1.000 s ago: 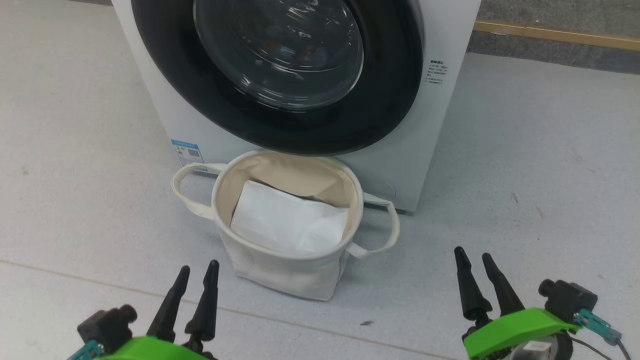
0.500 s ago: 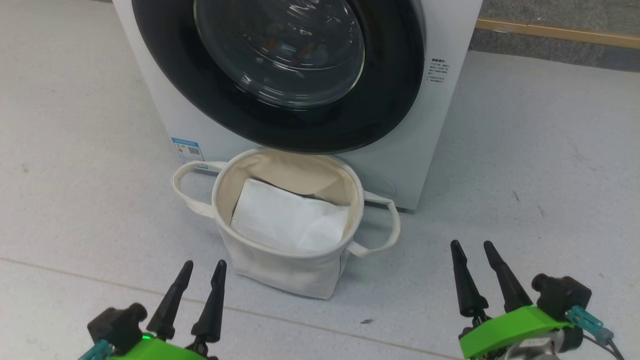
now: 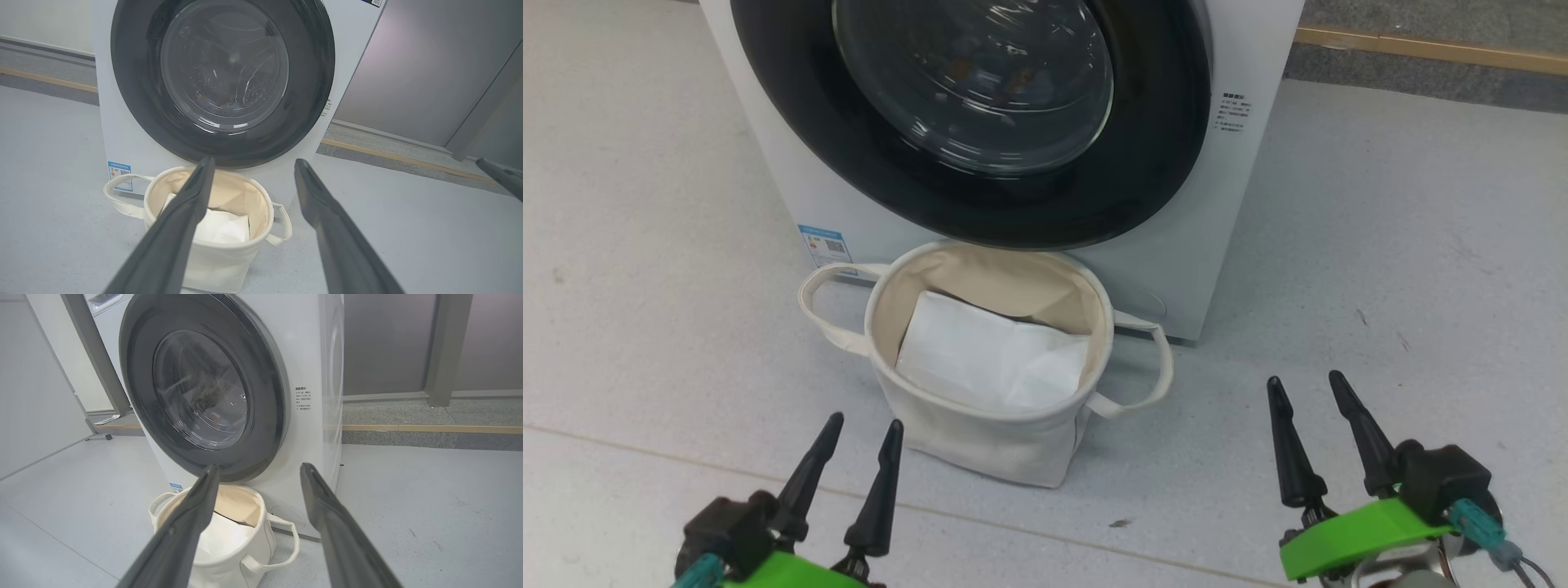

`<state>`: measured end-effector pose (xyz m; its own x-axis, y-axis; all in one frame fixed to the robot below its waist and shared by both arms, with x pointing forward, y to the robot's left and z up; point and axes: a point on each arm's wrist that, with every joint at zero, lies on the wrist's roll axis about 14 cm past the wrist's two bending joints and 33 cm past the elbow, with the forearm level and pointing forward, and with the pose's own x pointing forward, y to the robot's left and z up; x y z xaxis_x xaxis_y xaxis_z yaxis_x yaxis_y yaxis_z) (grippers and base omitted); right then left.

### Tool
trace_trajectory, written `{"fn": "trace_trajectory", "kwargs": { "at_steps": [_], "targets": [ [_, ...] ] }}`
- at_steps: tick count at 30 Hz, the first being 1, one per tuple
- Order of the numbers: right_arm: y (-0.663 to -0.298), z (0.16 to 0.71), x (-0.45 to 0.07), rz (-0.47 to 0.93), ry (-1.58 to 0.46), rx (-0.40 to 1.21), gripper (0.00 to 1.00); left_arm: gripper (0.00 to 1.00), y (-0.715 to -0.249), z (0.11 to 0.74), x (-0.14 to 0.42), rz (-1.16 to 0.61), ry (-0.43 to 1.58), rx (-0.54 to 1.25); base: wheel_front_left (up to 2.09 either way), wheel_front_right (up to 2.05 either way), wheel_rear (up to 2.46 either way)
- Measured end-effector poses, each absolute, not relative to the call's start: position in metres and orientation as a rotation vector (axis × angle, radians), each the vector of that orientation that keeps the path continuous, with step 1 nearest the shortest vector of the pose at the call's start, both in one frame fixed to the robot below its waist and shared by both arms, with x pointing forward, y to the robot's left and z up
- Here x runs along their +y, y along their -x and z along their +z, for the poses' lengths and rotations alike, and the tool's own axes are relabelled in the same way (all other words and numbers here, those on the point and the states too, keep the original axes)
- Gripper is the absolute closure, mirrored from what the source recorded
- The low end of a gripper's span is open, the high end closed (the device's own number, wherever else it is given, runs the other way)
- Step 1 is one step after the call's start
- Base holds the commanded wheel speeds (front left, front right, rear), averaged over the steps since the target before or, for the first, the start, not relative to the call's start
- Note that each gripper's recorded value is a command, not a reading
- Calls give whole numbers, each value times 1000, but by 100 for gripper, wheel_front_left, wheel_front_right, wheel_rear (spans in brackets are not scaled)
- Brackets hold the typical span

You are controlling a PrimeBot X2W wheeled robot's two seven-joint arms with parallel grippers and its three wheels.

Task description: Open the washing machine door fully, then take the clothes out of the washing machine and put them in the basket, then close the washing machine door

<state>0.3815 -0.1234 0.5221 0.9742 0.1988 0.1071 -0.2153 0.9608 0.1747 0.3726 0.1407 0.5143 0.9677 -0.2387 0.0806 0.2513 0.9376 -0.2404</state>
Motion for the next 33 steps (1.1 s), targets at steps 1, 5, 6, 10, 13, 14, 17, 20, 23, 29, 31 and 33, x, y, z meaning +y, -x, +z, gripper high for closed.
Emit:
{"fn": "trace_trajectory", "kwargs": {
  "at_steps": [1,5,6,10,13,14,17,20,23,29,31,33],
  "targets": [
    [-381,523,-123,214,-176,-95,0,0,-372,514,139,-255,241,-52,0,0,0],
    [-380,527,-119,230,-140,-114,0,0,-372,516,136,-271,203,-66,0,0,0],
    [-380,527,-118,234,-128,-115,0,0,-372,516,135,-275,192,-67,0,0,0],
    [-379,531,-114,250,-88,-135,0,0,-371,518,134,-287,148,-83,0,0,0],
    [-379,532,-113,255,-69,-141,0,0,-370,519,133,-292,124,-89,0,0,0],
    [-379,533,-113,254,-69,-141,0,0,-370,519,134,-291,123,-90,0,0,0],
    [-379,532,-117,242,-69,-140,0,0,-371,519,136,-283,123,-89,0,0,0],
    [-382,530,-128,210,-75,-135,0,0,-373,515,143,-262,123,-80,0,0,0],
    [-383,527,-133,196,-74,-127,0,0,-374,514,147,-250,123,-75,0,0,0],
    [-387,520,-132,195,-95,-105,0,0,-379,513,148,-246,124,-73,0,0,0],
    [-388,517,-132,193,-113,-96,0,0,-380,512,149,-243,128,-69,0,0,0],
    [-391,514,-133,189,-134,-87,49,0,-381,510,152,-238,133,-63,0,0,0]
  ]
}}
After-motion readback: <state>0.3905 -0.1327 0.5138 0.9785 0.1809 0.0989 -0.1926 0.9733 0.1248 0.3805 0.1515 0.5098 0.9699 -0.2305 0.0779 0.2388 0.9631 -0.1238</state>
